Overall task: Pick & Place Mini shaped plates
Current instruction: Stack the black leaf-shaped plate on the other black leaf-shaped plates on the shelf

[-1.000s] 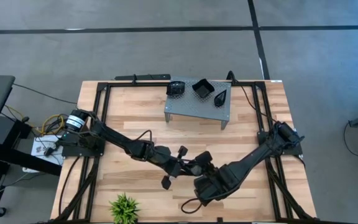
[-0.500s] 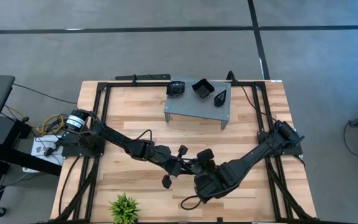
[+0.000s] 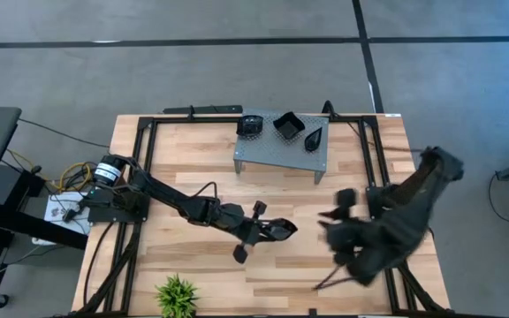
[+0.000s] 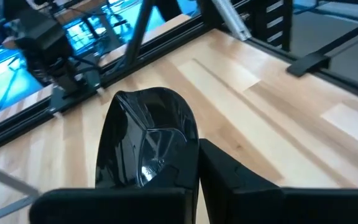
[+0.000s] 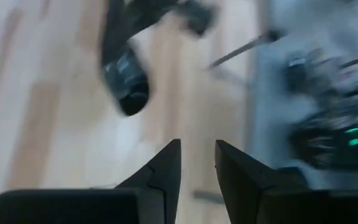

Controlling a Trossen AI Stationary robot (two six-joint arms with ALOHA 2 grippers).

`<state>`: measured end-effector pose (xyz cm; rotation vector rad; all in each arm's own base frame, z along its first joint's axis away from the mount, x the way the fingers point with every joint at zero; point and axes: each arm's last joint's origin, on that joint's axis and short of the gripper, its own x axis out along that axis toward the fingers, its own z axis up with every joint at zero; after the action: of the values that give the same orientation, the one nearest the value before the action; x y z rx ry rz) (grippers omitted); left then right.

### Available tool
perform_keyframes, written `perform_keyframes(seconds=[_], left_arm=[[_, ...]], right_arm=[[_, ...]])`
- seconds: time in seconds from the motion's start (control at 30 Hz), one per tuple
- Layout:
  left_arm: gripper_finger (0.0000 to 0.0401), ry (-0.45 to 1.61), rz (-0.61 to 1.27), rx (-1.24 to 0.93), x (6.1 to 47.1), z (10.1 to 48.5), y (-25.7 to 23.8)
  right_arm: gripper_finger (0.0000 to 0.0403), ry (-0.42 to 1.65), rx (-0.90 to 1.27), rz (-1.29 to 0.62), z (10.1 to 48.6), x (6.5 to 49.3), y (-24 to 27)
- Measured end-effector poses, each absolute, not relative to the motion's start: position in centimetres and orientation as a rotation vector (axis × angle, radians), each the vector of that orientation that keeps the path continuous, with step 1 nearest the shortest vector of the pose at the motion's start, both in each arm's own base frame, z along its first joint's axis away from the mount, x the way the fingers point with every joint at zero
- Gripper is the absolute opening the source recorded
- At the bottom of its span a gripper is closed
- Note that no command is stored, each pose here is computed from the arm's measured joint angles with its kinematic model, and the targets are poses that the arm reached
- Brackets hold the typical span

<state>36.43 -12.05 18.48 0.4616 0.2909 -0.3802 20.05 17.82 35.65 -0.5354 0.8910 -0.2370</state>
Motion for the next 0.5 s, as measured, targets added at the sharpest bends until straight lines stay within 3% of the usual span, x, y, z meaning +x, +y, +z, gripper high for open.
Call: perform_keyframes(seconds=[0.13,0.27,0.5], left_arm=[[0.0009,0.29,-0.321,0.464,36.7,18.8,-11.2],[0.0008,0.252,-0.232,0.451,37.3,20.8,-8.7],[0.0006,0.144,0.121,0.486,35.9,27.4,-1.2]], right_arm=[[0.0093,0.643,-0.488,-0.341,33.1,14.9,15.7],[0.0093,0.452,-0.287,-0.437,29.3,12.1,12.2],[0.0093,0.428,-0.169,-0.494,22.7,10.4,8.1]])
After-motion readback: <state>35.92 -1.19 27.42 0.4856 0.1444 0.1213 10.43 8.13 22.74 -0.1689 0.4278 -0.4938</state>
